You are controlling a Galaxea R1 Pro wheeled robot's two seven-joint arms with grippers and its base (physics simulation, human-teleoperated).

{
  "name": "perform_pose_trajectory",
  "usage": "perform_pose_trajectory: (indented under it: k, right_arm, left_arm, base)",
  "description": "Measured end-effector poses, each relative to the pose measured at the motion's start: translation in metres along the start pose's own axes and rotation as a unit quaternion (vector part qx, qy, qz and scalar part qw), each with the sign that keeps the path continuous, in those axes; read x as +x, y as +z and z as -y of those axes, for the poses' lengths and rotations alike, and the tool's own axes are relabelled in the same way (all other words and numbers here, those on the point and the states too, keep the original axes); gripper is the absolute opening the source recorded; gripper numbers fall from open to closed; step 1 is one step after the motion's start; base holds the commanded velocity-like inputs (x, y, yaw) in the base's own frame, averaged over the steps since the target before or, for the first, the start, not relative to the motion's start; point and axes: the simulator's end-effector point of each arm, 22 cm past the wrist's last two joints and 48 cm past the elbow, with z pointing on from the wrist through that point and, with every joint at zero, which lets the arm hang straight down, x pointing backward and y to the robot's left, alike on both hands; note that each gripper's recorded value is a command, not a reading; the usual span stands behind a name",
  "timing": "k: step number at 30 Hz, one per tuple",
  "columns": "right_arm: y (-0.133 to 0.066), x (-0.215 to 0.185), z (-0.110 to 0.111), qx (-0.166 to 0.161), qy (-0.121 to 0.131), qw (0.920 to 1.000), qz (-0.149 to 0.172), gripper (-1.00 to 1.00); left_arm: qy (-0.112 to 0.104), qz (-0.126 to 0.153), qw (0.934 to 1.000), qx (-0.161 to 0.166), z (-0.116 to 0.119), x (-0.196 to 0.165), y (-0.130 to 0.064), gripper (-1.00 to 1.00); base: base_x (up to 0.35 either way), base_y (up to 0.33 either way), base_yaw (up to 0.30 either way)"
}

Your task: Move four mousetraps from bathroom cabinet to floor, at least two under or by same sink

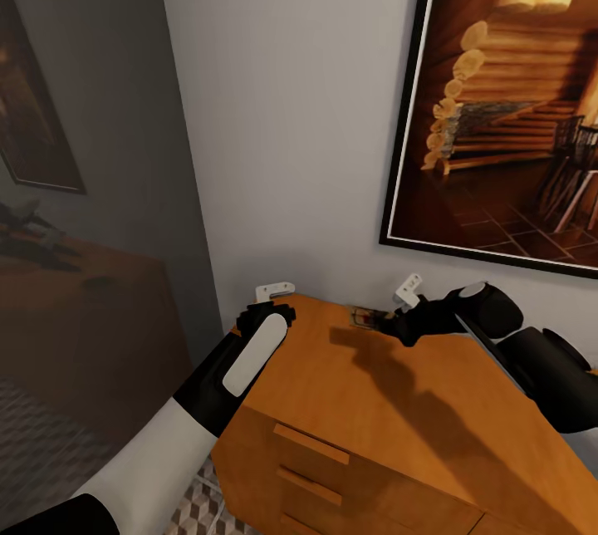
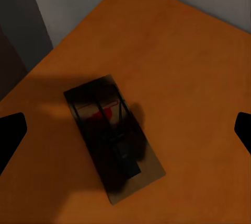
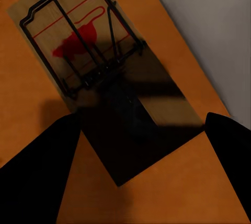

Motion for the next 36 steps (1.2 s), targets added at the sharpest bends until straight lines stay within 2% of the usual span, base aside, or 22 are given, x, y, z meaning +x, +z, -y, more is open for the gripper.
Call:
perform_pose_trajectory:
  k: [6,15,25,32,36]
  right_arm:
    - [0.004,0.009,-0.022,-0.037,0.002,0.9993,-0.007,-1.0]
    - [0.015,0.044,-0.046,-0.067,0.016,0.997,-0.033,-1.0]
    - [0.018,0.068,-0.054,-0.076,0.03,0.9954,-0.049,-1.0]
    - [0.018,0.069,-0.053,-0.075,0.035,0.9954,-0.047,-1.0]
    - [0.014,0.063,-0.045,-0.069,0.046,0.9959,-0.035,-1.0]
  left_arm:
    - [0.0,-0.001,1.0,-0.001,0.0,0.001,0.0,1.0]
    - [0.0,-0.001,1.0,-0.001,0.0,0.001,0.001,1.0]
    - [0.001,0.0,1.0,0.0,0.0,0.0,0.0,1.0]
    - [0.0,0.002,1.0,0.001,0.001,-0.001,-0.001,1.0]
    - [0.0,0.002,1.0,0.001,0.001,-0.001,-0.001,1.0]
  base:
    - [0.0,0.0,0.0]
    - [0.0,0.0,0.0]
    - [0.0,0.0,0.0]
    - [0.0,0.0,0.0]
    - [0.103,0.0,0.0]
